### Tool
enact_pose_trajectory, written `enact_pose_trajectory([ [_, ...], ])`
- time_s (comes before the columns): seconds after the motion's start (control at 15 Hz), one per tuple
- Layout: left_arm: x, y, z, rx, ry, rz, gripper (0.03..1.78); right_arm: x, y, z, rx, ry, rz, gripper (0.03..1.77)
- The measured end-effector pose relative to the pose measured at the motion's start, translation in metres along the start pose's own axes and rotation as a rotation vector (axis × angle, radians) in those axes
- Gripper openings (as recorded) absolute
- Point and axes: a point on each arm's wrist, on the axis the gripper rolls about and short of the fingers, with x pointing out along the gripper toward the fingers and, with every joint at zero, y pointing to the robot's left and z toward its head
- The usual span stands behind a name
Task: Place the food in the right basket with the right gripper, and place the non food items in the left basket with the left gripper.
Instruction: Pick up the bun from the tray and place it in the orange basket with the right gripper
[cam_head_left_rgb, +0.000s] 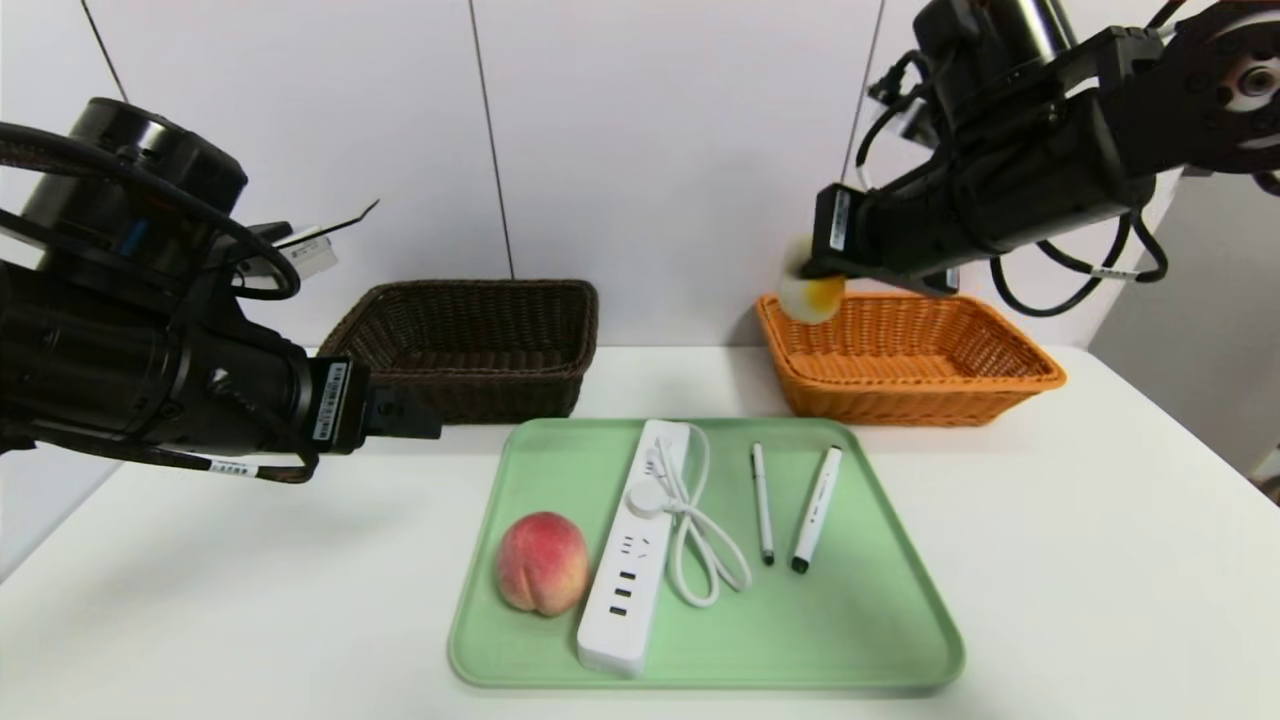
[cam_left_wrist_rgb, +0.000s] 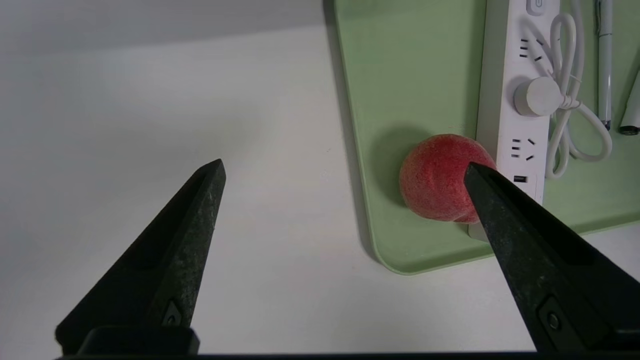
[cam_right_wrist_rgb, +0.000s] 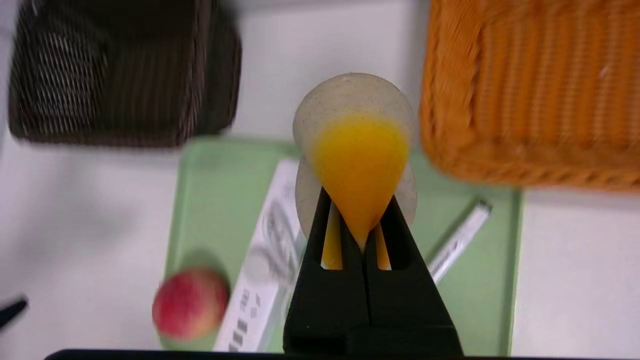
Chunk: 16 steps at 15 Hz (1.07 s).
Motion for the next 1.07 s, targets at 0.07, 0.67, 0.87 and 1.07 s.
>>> enact_pose_trajectory([
  [0.07, -0.001, -0.001, 0.0, 0.0, -0.002, -0.002, 1.69, 0.009, -0.012, 0.01, 0.026, -0.056, -0.016, 0.05],
  [0.67, -0.005, -0.006, 0.015, -0.097, -0.175, -0.033, 1.69, 0.105, -0.111, 0.014, 0.142, -0.023, -0.224, 0.05],
  [0.87, -0.003, -0.006, 0.015, -0.092, -0.185, 0.0, 1.69, 0.126, -0.126, 0.008, 0.151, -0.001, -0.246, 0.05],
  [1.07, 0.001, -0.007, 0.015, -0.088, -0.175, 0.003, 1.69, 0.138, -0.132, 0.001, 0.151, 0.028, -0.251, 0.05],
])
